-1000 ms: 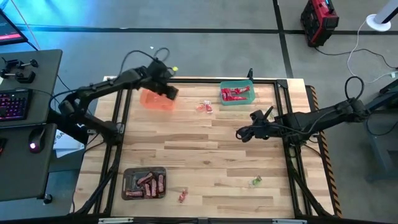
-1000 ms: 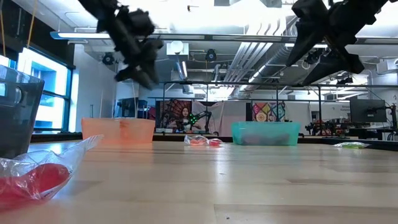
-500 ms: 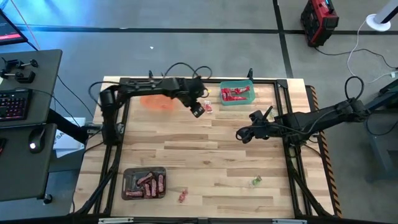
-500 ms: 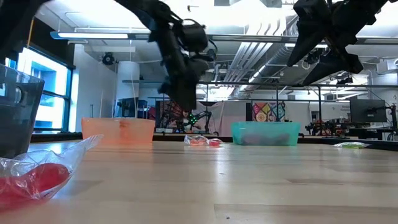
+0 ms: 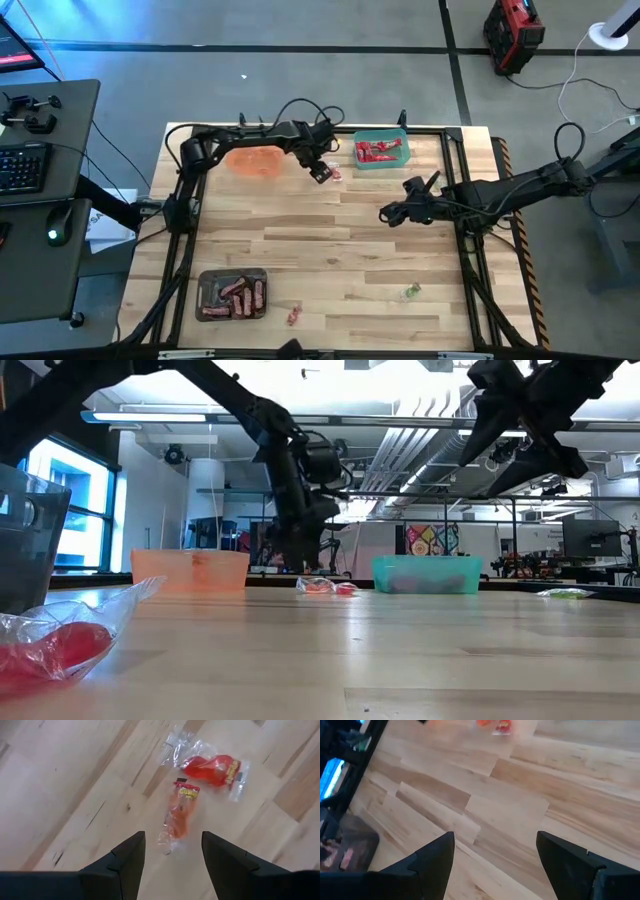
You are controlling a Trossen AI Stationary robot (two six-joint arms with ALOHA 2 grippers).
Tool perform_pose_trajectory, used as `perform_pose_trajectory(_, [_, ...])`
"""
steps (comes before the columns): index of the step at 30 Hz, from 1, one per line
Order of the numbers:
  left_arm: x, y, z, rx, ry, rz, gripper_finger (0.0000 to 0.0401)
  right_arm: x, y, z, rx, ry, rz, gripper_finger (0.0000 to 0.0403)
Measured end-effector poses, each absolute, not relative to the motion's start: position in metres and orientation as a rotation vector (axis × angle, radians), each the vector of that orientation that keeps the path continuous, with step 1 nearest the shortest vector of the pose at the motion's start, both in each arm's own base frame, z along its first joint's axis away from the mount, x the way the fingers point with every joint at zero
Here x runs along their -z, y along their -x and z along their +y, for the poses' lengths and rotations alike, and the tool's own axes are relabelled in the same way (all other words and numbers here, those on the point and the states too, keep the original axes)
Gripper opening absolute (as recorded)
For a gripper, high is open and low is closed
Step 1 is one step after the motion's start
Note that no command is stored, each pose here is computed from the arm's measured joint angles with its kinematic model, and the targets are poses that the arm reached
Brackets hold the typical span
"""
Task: Sort candy by brand, put in halloween buckets
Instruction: Put the orange gummy into the orange bin
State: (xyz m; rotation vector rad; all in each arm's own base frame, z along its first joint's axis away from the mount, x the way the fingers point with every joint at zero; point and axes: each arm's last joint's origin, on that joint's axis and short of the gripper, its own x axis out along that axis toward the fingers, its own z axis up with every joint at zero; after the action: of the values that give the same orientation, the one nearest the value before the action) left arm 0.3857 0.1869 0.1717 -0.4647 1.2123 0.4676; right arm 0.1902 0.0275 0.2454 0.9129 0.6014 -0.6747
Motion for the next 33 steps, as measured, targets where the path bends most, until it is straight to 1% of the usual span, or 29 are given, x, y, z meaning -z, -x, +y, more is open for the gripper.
perform_pose_trajectory(6, [-0.153,-0.387,0.192,-0.436,0.519,1.243,0.0186,-0.246,-0.190,0.027,0.709,-0.939,0.568,0.0275])
perform_pose_trajectory(11, [-0.152,-0.388,0.193,-0.452,0.515,1.237,0.0186,-0.246,-0.190,0.027,0.708,-0.938,0.569,0.0275])
perform_pose_trajectory(13, [-0.152,-0.388,0.193,-0.455,0.513,1.238,0.0175,-0.246,-0.190,0.027,0.705,-0.928,0.572,0.0275])
perform_pose_trajectory(14, [-0.152,-0.387,0.193,-0.457,0.513,1.242,0.0164,-0.246,-0.190,0.027,0.702,-0.921,0.575,0.0275])
perform_pose_trajectory(16, [-0.153,-0.386,0.192,-0.460,0.529,1.247,0.0123,-0.246,-0.190,0.027,0.700,-0.912,0.577,0.0275])
perform_pose_trajectory(19, [-0.152,-0.384,0.189,-0.425,0.565,1.274,0.0031,-0.245,-0.190,0.026,0.705,-0.880,0.579,0.0275])
perform_pose_trajectory(20, [-0.152,-0.383,0.189,-0.418,0.569,1.281,0.0017,-0.245,-0.190,0.026,0.702,-0.871,0.582,0.0275])
perform_pose_trajectory(22, [-0.153,-0.383,0.189,-0.416,0.570,1.285,0.0014,-0.245,-0.190,0.026,0.698,-0.858,0.586,0.0275])
perform_pose_trajectory(25, [-0.173,-0.376,0.185,-0.422,0.562,1.272,0.0003,-0.245,-0.190,0.026,0.697,-0.853,0.588,0.0275])
perform_pose_trajectory(29, [-0.235,-0.361,0.180,-0.474,0.474,1.128,0.0001,-0.245,-0.189,0.026,0.692,-0.825,0.598,0.0275])
perform_pose_trajectory(33, [-0.297,-0.331,0.167,-0.639,0.344,1.011,0.0001,-0.245,-0.189,0.026,0.696,-0.813,0.602,0.0275])
